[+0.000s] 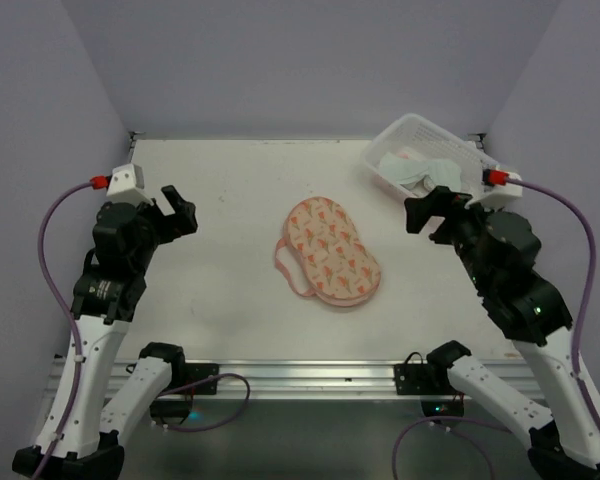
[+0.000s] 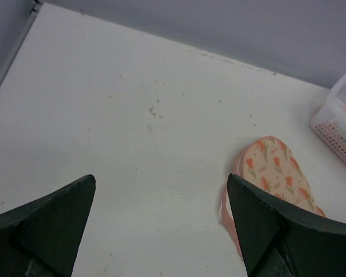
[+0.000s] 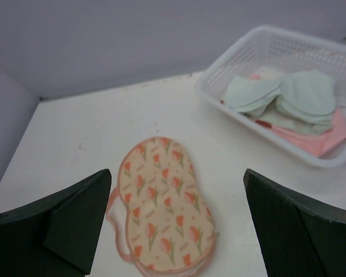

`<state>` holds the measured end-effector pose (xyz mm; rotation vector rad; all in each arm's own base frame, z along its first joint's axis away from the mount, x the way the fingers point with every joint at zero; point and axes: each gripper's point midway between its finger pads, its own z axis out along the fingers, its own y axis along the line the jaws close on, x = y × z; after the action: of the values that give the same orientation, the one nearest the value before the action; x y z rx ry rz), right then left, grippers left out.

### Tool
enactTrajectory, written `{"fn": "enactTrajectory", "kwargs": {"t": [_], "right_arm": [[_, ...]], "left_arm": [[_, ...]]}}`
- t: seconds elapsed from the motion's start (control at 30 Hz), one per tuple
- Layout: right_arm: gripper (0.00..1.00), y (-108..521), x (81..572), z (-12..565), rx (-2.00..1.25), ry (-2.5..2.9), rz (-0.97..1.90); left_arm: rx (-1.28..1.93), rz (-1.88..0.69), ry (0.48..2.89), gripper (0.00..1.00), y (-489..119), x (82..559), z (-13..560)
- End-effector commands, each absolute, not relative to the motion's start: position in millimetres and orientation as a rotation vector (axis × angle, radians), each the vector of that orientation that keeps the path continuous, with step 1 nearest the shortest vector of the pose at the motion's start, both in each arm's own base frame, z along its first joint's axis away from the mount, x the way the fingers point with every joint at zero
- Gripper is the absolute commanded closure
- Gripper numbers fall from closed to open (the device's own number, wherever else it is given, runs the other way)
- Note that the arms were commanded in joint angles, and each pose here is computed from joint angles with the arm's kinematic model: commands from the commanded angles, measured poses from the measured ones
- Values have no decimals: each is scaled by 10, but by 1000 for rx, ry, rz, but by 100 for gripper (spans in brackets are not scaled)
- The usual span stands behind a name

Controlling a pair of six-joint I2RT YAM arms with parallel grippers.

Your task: Unzip the laundry bag and remove the bra

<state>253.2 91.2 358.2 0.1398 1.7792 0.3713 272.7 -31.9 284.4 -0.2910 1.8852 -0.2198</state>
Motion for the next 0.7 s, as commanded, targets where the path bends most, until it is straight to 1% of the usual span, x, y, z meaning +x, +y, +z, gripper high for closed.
{"fn": "enactTrajectory", "kwargs": {"t": [0.0,0.03,0.13,0.27,0.47,0.67], "right_arm": [[1,225,2185,3929,300,1605,169],[1,98,1994,4056,301,1536,175],[1,-99,1657,4275,289,1408,189],[1,-280,1333,4412,268,1303,188],[1,-420,1078,4448,263,1227,190],[1,-418,1099,4352,266,1238,184]], "left_arm": [[-298,-107,1799,0,-91,2552,3315],[-306,-100,1762,0,-53,2487,3506],[-315,-79,1711,0,12,2351,3745],[-290,-68,1627,0,43,2189,4010],[-282,-68,1487,0,130,1923,4295],[-285,-56,1433,0,201,1749,4323]]}}
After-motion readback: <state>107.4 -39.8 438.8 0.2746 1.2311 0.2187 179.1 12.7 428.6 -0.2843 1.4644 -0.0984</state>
